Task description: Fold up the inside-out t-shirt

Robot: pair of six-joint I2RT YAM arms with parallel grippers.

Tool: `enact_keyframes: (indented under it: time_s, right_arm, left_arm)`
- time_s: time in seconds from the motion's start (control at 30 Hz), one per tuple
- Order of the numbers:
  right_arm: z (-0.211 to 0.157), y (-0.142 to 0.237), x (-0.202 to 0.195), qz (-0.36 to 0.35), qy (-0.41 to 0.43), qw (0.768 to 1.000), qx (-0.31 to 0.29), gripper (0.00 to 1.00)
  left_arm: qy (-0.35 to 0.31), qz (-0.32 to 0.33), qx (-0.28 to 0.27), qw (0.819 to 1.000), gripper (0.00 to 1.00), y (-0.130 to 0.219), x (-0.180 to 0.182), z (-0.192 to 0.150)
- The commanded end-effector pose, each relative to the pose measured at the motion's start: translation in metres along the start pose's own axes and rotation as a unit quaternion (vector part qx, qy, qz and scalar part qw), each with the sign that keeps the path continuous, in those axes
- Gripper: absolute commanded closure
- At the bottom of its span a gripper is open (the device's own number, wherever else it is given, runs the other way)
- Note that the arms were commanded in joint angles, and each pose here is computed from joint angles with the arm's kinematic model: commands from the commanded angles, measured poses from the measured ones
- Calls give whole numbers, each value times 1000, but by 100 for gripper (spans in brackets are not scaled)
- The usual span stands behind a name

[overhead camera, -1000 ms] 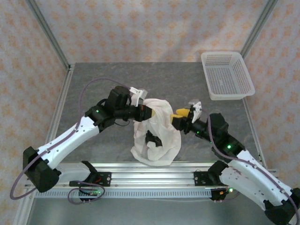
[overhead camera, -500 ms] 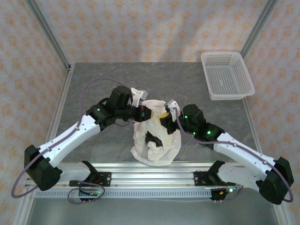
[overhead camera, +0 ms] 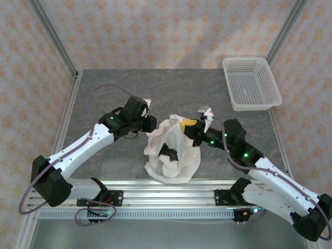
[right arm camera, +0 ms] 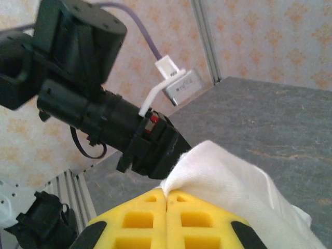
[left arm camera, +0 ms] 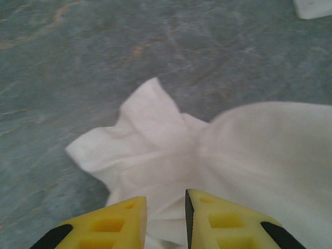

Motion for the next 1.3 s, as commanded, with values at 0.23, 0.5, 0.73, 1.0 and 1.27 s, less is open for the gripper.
enact_keyframes:
  time_s: [0.23,0.5,0.73,1.0,1.27]
  right_arm:
    - [-1,-19,-30,-136,-126,983,-16,100]
    - [13,-41,-26,-88,-186,978,26,100]
    - [16,-39,-19,-52,-223,972,48,100]
    - [13,-30,-21,-66,-232,967,75,97]
    - [0,11,-29,-141,-45,980,136,58]
  left_arm:
    - [-15,-197,-141,970,61,88,-29,-25]
    - [-22,-206,-93,974,59,37,-90,-42]
    - [-3,-110,-150,983,44,5,-92,-27]
    - [-32,-164,-118,979,100,5,-87,-23]
    - [-57,-199,-82,975,100,17,-65,-46]
Point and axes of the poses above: each hand's point on the last joint's axis, 136 mm out from that joint toward the fingers, its own y axis back along the fingers, its own x axis along the line the jaws close on, z = x × y, the point moved 10 cm from there along y, back along the fingers, and after that the axes turned 8 degrees about y, right-handed, at the moved point
